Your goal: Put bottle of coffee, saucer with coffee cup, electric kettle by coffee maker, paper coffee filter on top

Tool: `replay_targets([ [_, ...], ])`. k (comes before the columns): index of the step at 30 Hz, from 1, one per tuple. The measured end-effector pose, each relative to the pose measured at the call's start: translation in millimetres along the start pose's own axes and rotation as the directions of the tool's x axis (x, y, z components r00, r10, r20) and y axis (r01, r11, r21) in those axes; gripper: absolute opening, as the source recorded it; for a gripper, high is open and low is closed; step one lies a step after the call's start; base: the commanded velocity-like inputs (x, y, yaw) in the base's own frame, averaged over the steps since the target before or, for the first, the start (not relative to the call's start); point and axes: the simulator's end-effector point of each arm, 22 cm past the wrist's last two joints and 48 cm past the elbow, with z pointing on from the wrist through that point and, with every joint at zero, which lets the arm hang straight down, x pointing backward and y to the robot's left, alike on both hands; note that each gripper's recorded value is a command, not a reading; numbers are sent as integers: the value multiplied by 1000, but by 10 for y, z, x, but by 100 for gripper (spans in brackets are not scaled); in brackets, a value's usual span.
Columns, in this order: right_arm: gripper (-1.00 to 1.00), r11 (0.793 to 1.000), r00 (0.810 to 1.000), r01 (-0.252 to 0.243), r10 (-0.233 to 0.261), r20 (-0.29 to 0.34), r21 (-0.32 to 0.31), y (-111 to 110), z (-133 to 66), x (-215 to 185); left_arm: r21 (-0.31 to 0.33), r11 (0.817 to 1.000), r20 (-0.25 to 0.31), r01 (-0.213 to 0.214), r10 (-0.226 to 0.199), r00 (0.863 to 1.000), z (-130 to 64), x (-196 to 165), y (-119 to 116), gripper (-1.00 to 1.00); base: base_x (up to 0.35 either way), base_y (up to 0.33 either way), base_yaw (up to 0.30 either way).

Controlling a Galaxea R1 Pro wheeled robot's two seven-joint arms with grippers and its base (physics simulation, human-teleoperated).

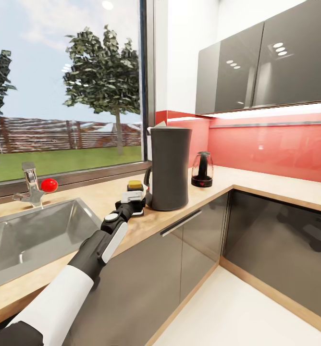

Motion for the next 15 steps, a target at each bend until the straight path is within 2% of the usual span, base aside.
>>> replay_targets([
  [15, 100, 1000, 1000, 0, 0, 0, 0, 0, 0, 0, 1, 1000, 1, 0, 0, 1000, -1, -6, -3, 100, -147, 0, 0],
])
